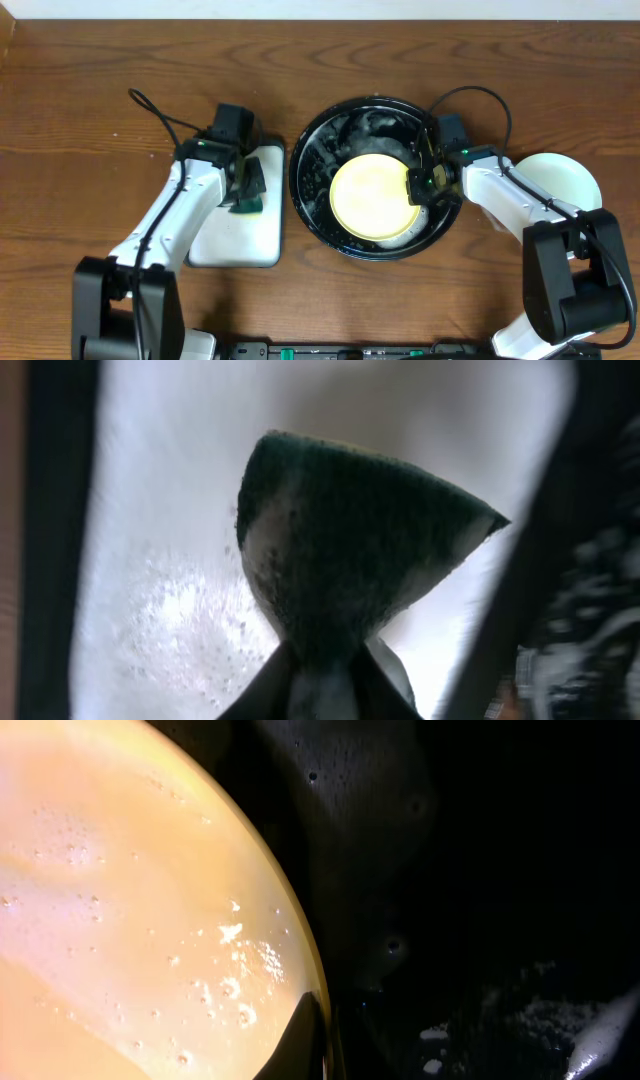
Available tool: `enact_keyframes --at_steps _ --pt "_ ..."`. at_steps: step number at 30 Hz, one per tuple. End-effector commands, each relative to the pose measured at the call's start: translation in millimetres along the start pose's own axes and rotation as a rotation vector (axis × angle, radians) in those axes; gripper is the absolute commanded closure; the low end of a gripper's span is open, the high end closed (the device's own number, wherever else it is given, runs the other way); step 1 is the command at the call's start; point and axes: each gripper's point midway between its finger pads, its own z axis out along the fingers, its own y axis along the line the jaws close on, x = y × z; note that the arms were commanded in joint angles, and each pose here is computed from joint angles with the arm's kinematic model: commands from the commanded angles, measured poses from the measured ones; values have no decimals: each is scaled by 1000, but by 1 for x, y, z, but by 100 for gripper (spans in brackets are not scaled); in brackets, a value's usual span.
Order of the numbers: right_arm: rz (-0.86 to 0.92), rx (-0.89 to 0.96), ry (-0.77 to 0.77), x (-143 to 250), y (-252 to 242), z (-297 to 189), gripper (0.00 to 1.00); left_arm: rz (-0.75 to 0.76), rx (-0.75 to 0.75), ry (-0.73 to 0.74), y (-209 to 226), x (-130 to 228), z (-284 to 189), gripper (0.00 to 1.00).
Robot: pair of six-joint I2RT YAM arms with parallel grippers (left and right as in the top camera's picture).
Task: Clean dirty plates on tray and stack at the side
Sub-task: 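Return the left gripper with sponge to the white tray, then lift the yellow plate with the right gripper and tilt it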
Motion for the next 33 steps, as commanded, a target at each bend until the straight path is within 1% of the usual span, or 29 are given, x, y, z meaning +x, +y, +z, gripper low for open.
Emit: enact_keyframes --at_steps 1,3,5,10,13,14,15,21,25,29,33 --pt "-25 21 -6 -5 -2 -12 99 2 -21 -11 4 -2 2 66" --pt "-26 31 -10 -10 -1 -24 99 1 -17 -19 4 -4 1 55" --pt "-34 61 -30 -16 -1 -40 99 1 -15 -22 3 -4 1 50" --pt "-96 164 -131 -31 6 -81 99 1 -16 -22 3 -4 1 41" --pt "-150 257 -214 -37 11 -104 99 1 -16 -21 3 -4 1 31" --pt "-164 292 -240 -38 12 -112 99 1 -16 -22 3 -4 1 30" --pt "-178 328 -271 -39 12 -120 99 1 -16 -21 3 -4 1 23" --pt "-309 600 -449 -47 16 -175 99 1 -16 -21 3 -4 1 21" --pt "-388 782 -525 -47 21 -203 99 1 -16 -21 3 -4 1 21" --pt "-479 884 -563 -45 35 -217 99 1 -16 -21 3 -4 1 21" --pt "-526 964 -613 -41 48 -231 99 1 -16 -21 3 -4 1 20"
